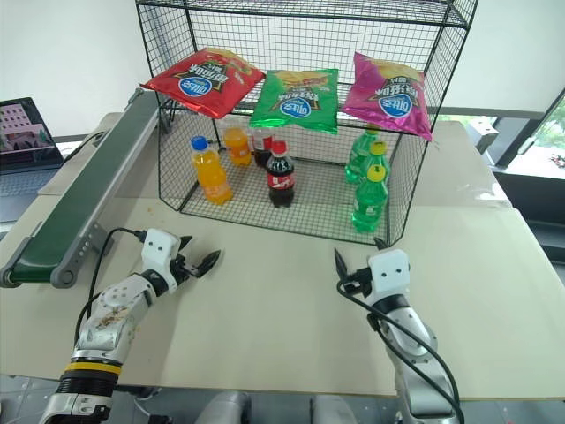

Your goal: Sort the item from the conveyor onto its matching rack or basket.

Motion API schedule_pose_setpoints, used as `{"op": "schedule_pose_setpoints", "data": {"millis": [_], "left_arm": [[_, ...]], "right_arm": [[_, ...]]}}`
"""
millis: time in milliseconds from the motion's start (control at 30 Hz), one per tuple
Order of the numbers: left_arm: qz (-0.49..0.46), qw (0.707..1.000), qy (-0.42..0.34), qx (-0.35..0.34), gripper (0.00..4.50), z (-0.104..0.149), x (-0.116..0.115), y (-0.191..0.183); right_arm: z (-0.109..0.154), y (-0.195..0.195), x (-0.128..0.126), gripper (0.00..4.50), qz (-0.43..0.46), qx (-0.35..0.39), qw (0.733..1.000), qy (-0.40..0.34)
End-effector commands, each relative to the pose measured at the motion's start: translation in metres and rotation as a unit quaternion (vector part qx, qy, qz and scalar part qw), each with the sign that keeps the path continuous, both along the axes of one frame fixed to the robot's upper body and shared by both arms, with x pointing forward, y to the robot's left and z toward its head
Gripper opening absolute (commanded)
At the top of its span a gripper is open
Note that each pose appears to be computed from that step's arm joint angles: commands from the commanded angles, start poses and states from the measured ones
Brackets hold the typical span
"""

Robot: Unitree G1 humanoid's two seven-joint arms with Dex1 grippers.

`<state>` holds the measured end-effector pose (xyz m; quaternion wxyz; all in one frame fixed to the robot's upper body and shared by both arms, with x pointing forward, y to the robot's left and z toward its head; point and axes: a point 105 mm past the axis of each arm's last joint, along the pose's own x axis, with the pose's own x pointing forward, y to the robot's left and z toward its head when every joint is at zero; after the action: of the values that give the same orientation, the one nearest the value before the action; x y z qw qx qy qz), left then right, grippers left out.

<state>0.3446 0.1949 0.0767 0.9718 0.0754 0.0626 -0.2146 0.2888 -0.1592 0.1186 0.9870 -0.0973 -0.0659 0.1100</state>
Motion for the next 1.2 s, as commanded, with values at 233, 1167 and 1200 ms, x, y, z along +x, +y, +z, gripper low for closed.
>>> {"op": "schedule_pose_setpoints", "data": {"millis": [233, 1167, 1200], "left_arm": [[0.013, 0.999, -0.038, 0.032, 4.43, 0.0112, -0.0006, 0.0079], [0.005, 0.999, -0.034, -0.002, 4.43, 0.0152, -0.0011, 0.0064], [0.005, 0.999, -0.035, -0.001, 4.43, 0.016, -0.0006, 0.0063]], "right_arm": [[0.0234, 0.0004, -0.0024, 4.5, 0.009, -0.002, 0.999, -0.047], [0.0286, 0.0056, -0.0004, 4.5, 0.015, 0.0, 0.998, -0.053], [0.0288, 0.006, -0.0002, 4.5, 0.016, 0.0, 0.998, -0.054]]}}
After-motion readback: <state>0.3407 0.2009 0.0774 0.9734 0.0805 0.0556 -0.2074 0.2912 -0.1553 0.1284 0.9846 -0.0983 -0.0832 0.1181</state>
